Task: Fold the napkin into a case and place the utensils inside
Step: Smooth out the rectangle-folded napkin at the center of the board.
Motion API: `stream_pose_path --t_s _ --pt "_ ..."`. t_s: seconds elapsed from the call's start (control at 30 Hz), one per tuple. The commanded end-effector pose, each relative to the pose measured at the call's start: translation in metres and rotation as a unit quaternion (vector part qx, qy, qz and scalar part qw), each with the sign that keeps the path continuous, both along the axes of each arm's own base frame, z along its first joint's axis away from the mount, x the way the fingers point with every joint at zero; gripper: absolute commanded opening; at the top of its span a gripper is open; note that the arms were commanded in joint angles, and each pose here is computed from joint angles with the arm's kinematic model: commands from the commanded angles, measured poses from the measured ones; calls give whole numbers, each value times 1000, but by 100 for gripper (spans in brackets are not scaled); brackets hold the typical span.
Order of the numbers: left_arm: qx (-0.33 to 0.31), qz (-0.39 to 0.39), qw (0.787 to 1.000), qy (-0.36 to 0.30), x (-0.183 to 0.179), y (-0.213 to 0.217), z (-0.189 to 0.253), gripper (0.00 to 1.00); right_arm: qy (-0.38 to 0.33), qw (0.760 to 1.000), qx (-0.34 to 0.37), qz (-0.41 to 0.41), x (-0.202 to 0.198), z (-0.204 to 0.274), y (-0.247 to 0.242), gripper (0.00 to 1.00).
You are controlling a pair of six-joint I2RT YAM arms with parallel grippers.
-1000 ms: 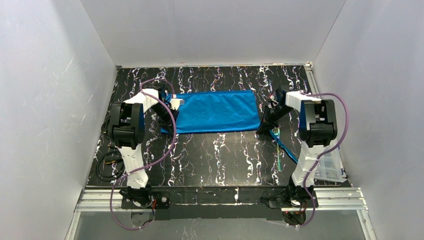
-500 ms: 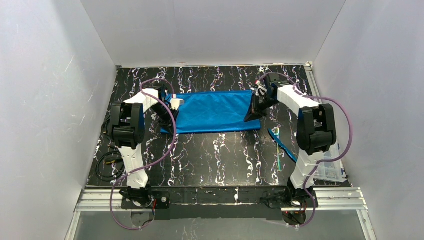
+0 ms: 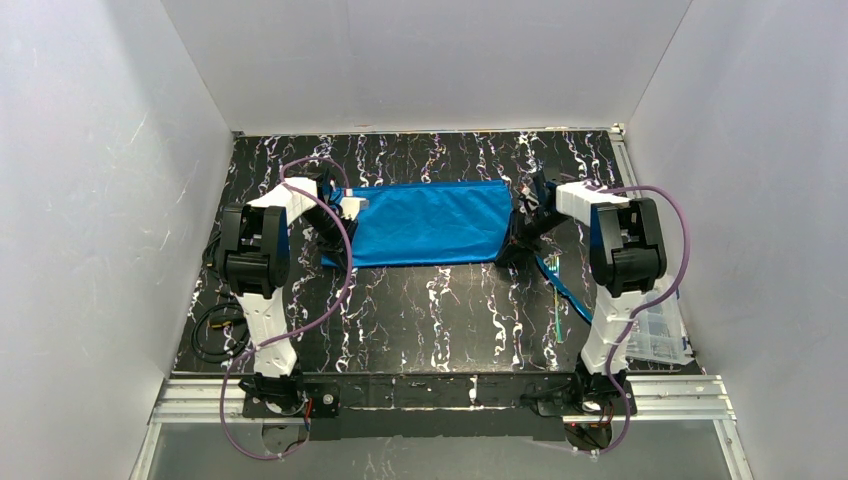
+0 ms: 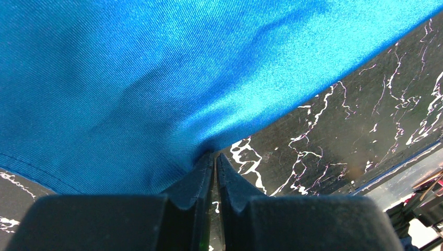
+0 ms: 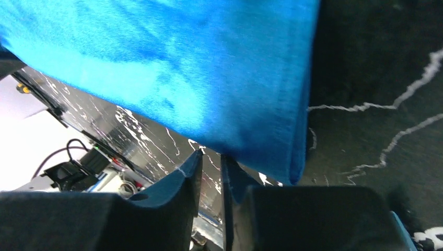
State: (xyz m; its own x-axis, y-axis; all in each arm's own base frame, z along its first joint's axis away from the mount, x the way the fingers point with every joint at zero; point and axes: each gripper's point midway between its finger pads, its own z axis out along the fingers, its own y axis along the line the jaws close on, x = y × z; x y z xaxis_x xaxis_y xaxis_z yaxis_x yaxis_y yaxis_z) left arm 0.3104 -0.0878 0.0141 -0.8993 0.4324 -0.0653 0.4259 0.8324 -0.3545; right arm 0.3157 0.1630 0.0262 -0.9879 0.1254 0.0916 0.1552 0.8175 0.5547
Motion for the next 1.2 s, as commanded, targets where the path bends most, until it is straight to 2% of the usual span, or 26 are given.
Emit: stream_pose_path --t_s 0.0,0.07,0.13,0.23,0.33,0.43,0.7,0.93,1.0,1.17 --pt "37 -16 999 5 -5 14 -11 9 -62 998 29 15 22 36 19 33" --pt "32 -12 999 2 -4 12 2 19 -81 996 34 17 27 54 21 36" --pt "14 -9 1000 -9 -3 6 23 34 -97 994 40 16 30 70 22 37" --pt "-12 -16 999 -26 -5 -1 59 61 -113 993 42 13 35 85 24 38" --pt "-18 -41 998 -50 -9 0 92 77 -118 992 36 12 36 90 25 40" --pt "-12 -72 995 -71 -15 6 107 79 -127 992 21 5 40 89 25 40" --pt "33 -87 992 -82 -16 21 92 73 -163 986 -28 15 75 82 47 37" --pt "53 -128 985 -99 -18 3 85 71 -231 968 -99 -5 139 92 38 54" --pt "68 -135 984 -97 -16 7 80 71 -242 960 -140 -16 153 88 26 58" --pt "75 -143 981 -103 -16 11 82 69 -258 944 -204 -25 160 82 2 71"
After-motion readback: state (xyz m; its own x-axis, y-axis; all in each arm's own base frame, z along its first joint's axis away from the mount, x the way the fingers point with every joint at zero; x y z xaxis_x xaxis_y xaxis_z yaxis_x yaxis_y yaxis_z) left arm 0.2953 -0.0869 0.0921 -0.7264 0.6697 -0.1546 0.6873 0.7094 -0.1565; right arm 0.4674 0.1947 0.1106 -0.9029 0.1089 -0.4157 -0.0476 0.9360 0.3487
